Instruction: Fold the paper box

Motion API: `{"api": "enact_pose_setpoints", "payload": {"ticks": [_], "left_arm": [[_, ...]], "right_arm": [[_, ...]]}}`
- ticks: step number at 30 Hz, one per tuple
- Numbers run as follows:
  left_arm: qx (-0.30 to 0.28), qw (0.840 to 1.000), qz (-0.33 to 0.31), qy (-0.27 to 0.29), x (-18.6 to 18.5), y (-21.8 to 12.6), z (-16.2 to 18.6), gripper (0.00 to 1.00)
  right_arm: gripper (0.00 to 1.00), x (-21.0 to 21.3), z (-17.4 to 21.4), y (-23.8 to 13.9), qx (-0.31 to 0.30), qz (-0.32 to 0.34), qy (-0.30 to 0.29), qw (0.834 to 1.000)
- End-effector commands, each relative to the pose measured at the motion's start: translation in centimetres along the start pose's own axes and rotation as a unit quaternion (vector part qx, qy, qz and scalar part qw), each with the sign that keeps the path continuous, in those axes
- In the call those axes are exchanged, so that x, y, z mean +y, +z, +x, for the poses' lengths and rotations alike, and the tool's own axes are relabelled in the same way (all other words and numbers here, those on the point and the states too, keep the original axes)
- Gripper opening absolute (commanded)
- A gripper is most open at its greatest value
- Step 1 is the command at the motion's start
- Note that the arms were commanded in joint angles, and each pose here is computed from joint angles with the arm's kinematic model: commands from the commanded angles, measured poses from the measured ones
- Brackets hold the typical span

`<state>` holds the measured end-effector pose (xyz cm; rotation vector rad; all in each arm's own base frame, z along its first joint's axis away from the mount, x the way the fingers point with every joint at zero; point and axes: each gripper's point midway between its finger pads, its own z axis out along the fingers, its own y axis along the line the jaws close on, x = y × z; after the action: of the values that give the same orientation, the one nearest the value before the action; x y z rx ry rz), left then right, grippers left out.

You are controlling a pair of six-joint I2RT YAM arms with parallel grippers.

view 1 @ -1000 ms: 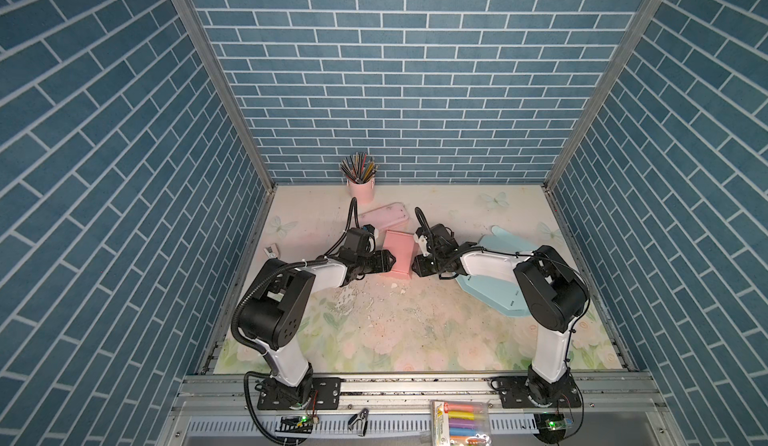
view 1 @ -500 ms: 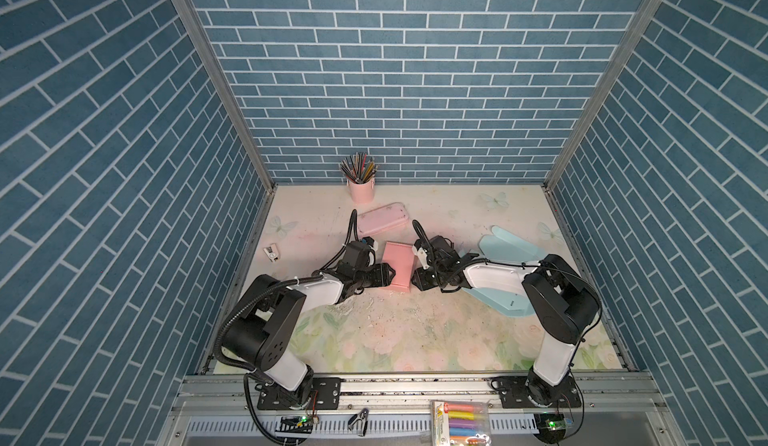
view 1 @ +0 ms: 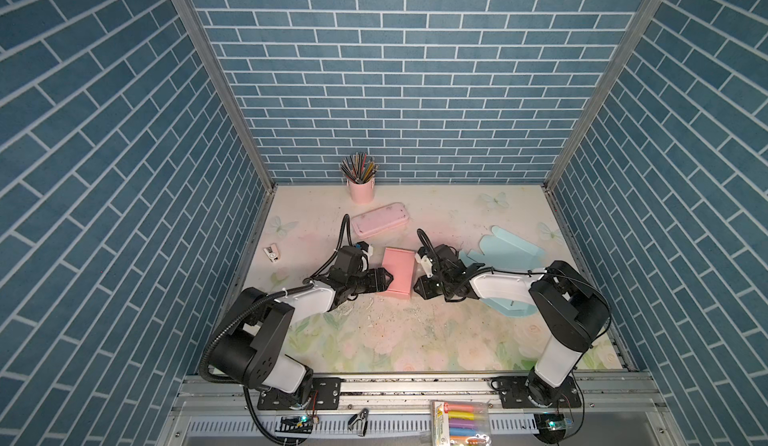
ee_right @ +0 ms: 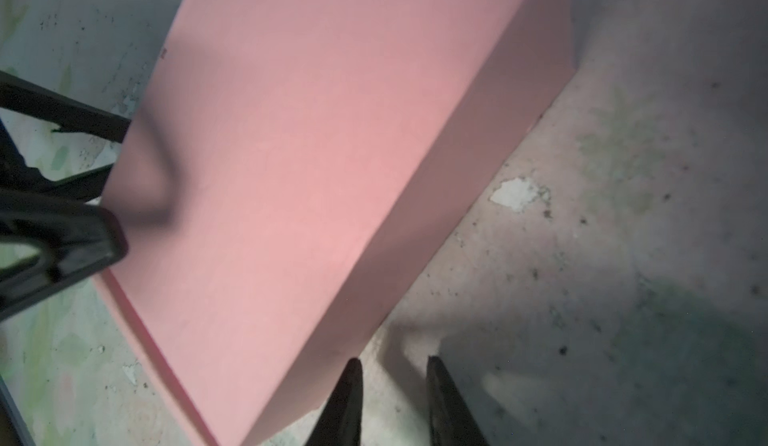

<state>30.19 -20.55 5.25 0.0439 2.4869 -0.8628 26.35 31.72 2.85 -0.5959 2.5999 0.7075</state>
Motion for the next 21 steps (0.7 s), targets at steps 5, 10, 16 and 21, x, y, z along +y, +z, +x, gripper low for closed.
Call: {"api": "enact_pose_setpoints", "payload": {"ticks": [5, 10, 16, 21], "left_arm": [[-0.017, 0.999, 0.009, 0.026, -1.2, -0.1, -3.0, 0.79], [-0.025, 0.999, 0.013, 0.025, -1.5, 1.0, -4.5, 0.78], [-0.035, 0.999, 0.014, 0.023, -1.6, 2.0, -6.2, 0.76], [-0.031, 0.999, 0.016, 0.021, -1.6, 2.8, -6.7, 0.75]], "right_arm": [[0.1, -1.2, -2.9, -1.7, -0.016, 0.023, 0.002, 1.0], [0.05, -1.9, -4.8, -1.5, -0.027, 0.027, -0.003, 0.999], [0.02, -2.7, -6.4, -0.6, -0.03, 0.034, -0.005, 0.999], [0.01, -3.6, -6.7, 0.7, -0.022, 0.038, -0.003, 0.999]]}}
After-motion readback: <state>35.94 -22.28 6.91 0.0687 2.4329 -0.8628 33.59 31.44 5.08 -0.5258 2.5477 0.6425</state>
